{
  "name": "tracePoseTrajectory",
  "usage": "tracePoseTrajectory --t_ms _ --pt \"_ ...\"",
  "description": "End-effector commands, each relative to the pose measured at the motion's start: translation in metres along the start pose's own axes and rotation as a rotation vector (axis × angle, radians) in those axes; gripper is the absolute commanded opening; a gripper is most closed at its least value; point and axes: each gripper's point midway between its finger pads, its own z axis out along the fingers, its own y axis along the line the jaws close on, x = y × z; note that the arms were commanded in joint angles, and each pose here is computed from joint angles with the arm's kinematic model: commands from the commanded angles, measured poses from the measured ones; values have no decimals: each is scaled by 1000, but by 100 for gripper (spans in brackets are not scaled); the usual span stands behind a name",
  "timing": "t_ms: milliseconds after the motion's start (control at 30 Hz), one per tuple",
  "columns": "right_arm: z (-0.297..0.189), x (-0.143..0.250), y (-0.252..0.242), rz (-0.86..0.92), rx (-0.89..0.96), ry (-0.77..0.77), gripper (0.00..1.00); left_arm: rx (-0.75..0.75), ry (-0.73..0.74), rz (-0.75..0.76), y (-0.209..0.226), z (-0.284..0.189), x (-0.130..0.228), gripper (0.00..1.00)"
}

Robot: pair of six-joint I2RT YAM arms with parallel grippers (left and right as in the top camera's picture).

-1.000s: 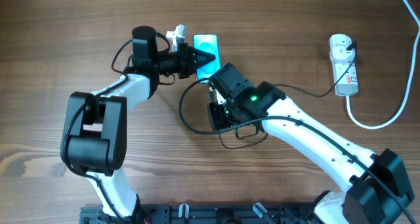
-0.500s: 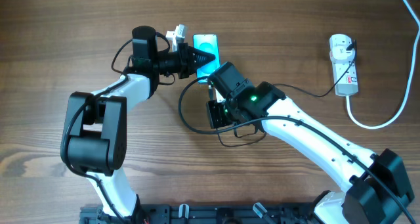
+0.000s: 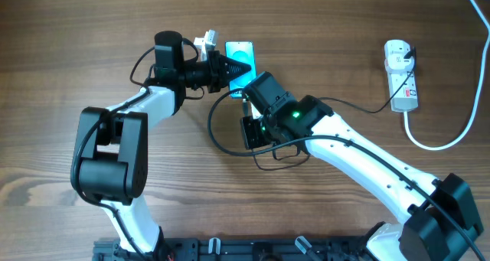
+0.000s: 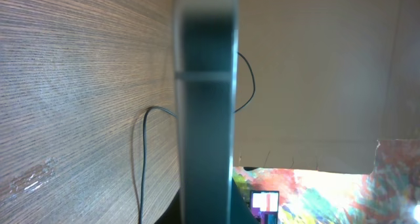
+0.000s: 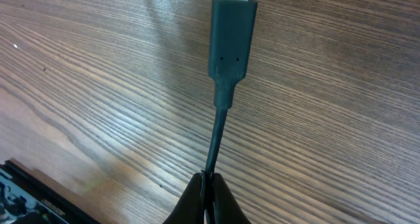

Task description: Plug charger to phone and switch on socket

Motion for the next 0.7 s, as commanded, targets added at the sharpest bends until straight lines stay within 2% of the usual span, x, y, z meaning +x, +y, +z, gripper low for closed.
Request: tracePoseTrajectory --t_ms 0,400,667 --pt "4 -9 1 5 15 -14 4 8 -1 43 -6 1 -4 4" --pt "11 -6 0 14 14 8 4 4 -7 43 -5 1 -5 4" --pt "-4 -14 6 2 13 -3 5 0 -14 44 -4 1 -6 4"
